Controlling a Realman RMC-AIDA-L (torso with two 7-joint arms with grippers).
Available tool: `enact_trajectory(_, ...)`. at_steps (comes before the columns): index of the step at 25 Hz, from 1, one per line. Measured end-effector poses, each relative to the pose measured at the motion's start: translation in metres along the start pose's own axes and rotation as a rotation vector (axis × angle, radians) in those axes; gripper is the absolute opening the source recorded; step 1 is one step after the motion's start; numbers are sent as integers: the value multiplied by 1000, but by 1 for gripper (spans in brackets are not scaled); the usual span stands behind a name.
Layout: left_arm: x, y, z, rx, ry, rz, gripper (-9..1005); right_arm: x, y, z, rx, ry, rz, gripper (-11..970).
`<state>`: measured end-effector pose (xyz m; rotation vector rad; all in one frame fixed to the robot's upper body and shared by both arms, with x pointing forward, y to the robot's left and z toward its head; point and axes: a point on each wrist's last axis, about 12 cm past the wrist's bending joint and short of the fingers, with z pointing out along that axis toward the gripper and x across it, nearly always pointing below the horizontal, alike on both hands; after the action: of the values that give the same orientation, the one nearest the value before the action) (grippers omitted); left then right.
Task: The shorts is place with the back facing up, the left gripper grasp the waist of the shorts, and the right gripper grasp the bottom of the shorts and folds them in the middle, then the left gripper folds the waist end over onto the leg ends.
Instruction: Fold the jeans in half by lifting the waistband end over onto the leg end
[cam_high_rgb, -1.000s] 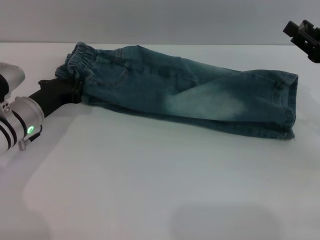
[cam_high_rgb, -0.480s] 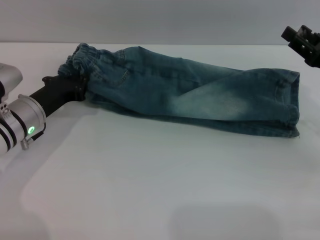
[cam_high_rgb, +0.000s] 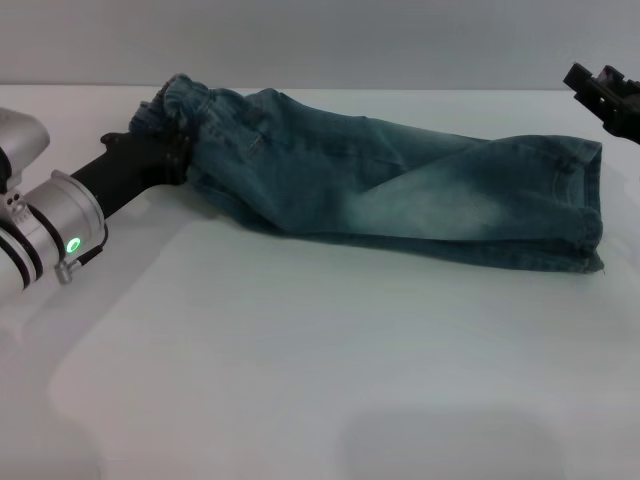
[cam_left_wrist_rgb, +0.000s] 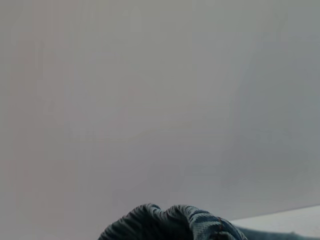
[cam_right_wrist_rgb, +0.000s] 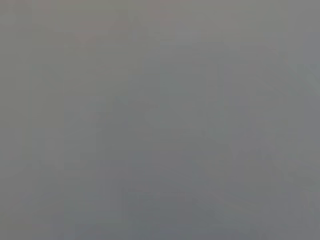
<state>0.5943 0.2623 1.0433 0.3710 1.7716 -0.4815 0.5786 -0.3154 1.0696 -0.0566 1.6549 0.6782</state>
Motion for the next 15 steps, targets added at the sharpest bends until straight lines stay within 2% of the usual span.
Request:
enact_trajectory(7, -15, -9, 10, 64, -51, 3, 131, 11, 2, 13, 44, 36, -53, 571)
enact_trajectory(14, -33, -21, 21, 155, -111, -10, 130, 17, 10, 25, 39, 62, -91, 572)
enact_trajectory(15, -41, -26, 23, 206, -138, -22, 131, 18, 12, 28, 38, 67, -87, 572)
